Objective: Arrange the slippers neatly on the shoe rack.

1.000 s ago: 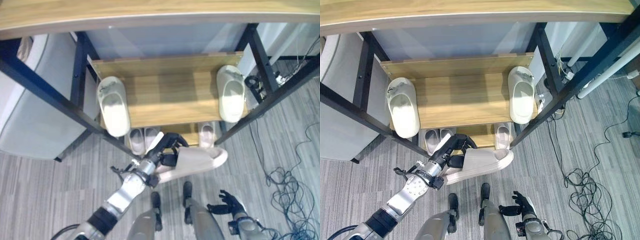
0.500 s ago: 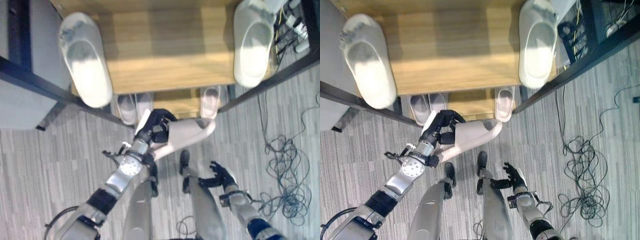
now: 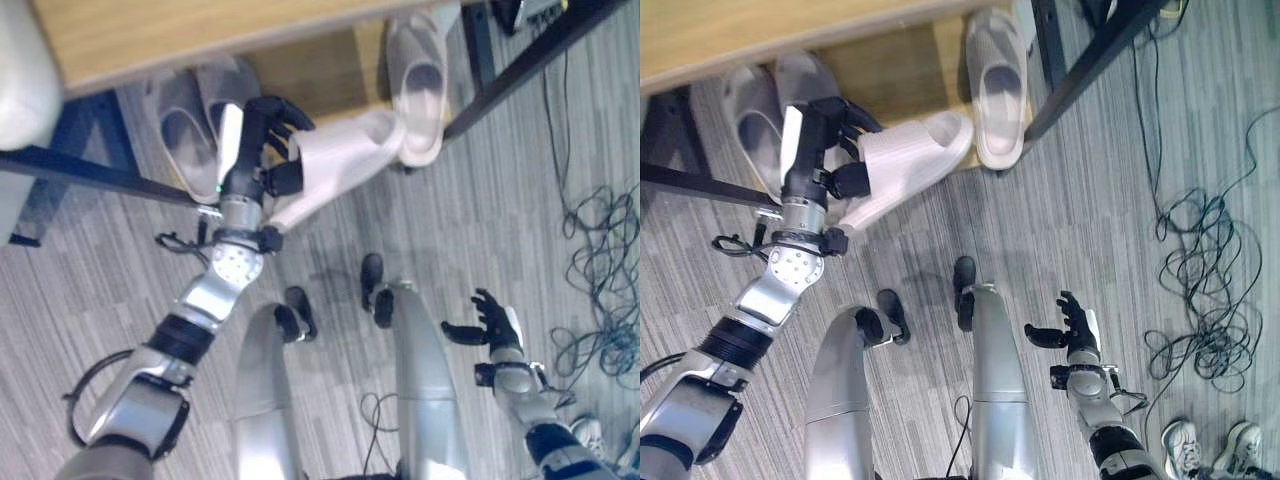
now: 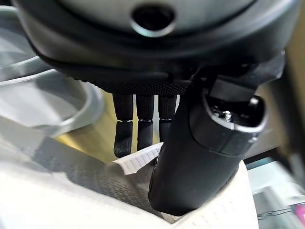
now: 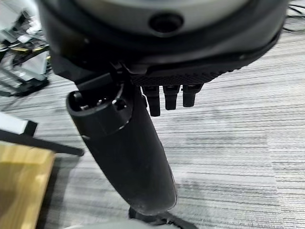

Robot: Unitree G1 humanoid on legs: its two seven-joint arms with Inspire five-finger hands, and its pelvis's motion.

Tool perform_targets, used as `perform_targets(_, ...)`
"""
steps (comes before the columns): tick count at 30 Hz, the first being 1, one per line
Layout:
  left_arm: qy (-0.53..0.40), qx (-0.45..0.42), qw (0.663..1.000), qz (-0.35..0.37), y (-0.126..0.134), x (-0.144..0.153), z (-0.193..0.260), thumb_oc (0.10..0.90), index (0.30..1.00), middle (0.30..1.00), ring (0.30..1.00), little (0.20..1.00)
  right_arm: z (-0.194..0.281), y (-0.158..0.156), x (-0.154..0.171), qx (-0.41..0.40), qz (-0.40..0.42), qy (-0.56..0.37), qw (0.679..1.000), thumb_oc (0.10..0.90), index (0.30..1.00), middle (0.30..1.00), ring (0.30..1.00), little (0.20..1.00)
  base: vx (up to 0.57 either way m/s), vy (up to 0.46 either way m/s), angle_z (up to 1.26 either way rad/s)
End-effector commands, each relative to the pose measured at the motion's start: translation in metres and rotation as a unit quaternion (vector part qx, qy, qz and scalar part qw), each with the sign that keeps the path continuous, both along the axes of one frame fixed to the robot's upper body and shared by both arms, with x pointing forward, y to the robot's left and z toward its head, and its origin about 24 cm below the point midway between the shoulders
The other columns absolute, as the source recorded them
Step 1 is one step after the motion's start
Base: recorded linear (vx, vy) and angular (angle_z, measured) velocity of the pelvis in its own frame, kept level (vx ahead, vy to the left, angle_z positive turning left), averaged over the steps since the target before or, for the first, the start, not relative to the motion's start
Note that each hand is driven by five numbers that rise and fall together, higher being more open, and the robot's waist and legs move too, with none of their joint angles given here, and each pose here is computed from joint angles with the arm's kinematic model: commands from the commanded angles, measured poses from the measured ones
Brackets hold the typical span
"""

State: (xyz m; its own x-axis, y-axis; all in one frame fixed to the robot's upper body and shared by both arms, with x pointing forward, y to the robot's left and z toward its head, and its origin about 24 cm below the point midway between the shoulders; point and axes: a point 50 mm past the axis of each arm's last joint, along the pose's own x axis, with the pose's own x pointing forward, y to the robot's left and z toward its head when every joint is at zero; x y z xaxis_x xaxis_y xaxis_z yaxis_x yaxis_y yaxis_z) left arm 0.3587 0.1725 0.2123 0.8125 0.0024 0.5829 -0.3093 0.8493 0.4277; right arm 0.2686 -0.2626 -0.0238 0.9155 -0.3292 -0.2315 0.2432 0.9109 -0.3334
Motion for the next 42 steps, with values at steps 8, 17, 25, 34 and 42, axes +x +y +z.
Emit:
perform_targets(8,-0.23,-0.026,0.971,0.052,0.015,-0.019,0.11,0.4,0.3,0.3,0.3,0.3,0.042,-0.012,0.0,0.006,-0.015,-0.136,0.991,0.8,0.9,0.9,0.9,0.9,0.03,-0.009,0.0)
perform_targets(17,-0.323,-0.03,0.934,0.146,0.051,-0.039,0.167,0.4,0.3,0.3,0.3,0.3,0.077,-0.011,-0.027,0.007,0.023,-0.221,0.975,0.8,0.9,0.9,0.9,0.9,0.09,-0.02,0.0)
perform_targets(25,-0.349,-0.008,0.923,0.165,0.051,-0.044,0.194,0.4,0.3,0.3,0.3,0.3,0.086,-0.017,-0.046,-0.009,0.038,-0.227,0.973,0.8,0.9,0.9,0.9,0.9,0.11,0.003,0.0)
perform_targets(34,-0.339,-0.005,0.932,0.128,0.034,-0.041,0.184,0.4,0.3,0.3,0.3,0.3,0.09,-0.019,-0.068,-0.043,0.057,-0.21,0.975,0.8,0.9,0.9,0.9,0.9,0.07,0.028,-0.03)
perform_targets(42,-0.296,0.02,0.947,0.123,0.023,-0.023,0.174,0.4,0.3,0.3,0.3,0.3,0.097,-0.016,-0.081,-0.079,0.087,-0.195,0.974,0.8,0.9,0.9,0.9,0.9,0.03,0.009,0.04)
